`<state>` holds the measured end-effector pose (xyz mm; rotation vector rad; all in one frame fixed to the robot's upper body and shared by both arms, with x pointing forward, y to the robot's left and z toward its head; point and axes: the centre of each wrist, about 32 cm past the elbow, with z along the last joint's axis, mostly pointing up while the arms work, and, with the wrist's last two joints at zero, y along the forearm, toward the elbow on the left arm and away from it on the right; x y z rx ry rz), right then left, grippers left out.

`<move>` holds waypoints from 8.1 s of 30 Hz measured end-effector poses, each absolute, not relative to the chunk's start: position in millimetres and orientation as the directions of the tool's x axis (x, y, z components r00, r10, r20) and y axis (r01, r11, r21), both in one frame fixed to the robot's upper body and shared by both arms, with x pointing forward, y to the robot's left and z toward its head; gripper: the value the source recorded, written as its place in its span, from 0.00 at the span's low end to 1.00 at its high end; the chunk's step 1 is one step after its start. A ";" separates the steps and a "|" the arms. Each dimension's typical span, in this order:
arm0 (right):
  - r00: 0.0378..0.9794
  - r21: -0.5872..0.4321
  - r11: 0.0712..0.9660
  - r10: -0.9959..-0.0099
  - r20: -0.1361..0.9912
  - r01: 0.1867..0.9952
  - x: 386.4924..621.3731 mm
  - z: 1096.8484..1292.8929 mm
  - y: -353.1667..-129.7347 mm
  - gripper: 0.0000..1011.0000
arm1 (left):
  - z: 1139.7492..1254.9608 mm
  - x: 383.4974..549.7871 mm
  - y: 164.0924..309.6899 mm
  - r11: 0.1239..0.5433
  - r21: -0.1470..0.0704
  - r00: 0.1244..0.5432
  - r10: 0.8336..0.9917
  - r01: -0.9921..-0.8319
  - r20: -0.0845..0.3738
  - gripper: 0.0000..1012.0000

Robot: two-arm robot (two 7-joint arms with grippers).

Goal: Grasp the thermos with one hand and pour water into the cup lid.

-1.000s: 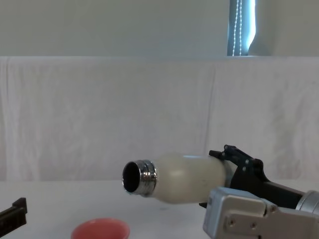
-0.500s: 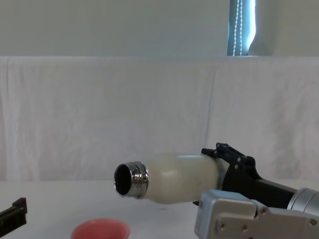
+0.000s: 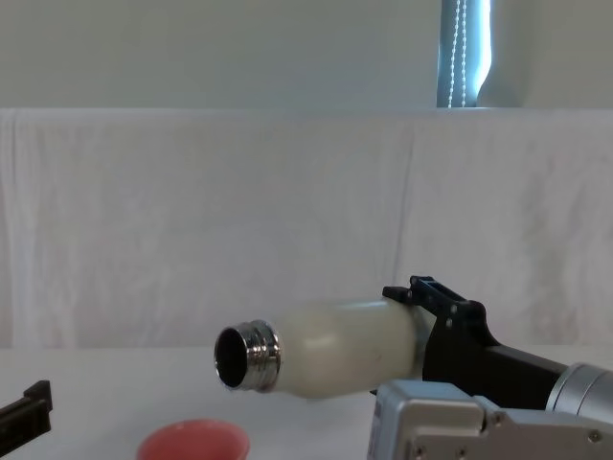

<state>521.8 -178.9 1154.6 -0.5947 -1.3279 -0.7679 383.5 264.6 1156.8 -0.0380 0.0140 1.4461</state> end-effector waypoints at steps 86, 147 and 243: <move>0.025 0.045 0.645 -0.099 0.995 0.763 525.8 1153.4 -170.9 0.94 | 1156.8 383.5 264.5 0.124 -0.018 0.124 0.992 -0.992 -0.033 0.99; 0.009 0.044 0.654 -0.077 0.997 0.755 527.8 1152.6 -169.4 0.94 | 1156.8 383.5 264.5 0.124 -0.018 0.124 0.992 -0.992 -0.033 0.99; -0.006 0.050 0.657 -0.069 0.998 0.752 529.0 1156.4 -169.5 0.94 | 1156.8 383.5 264.5 0.124 -0.018 0.124 0.992 -0.992 -0.033 0.99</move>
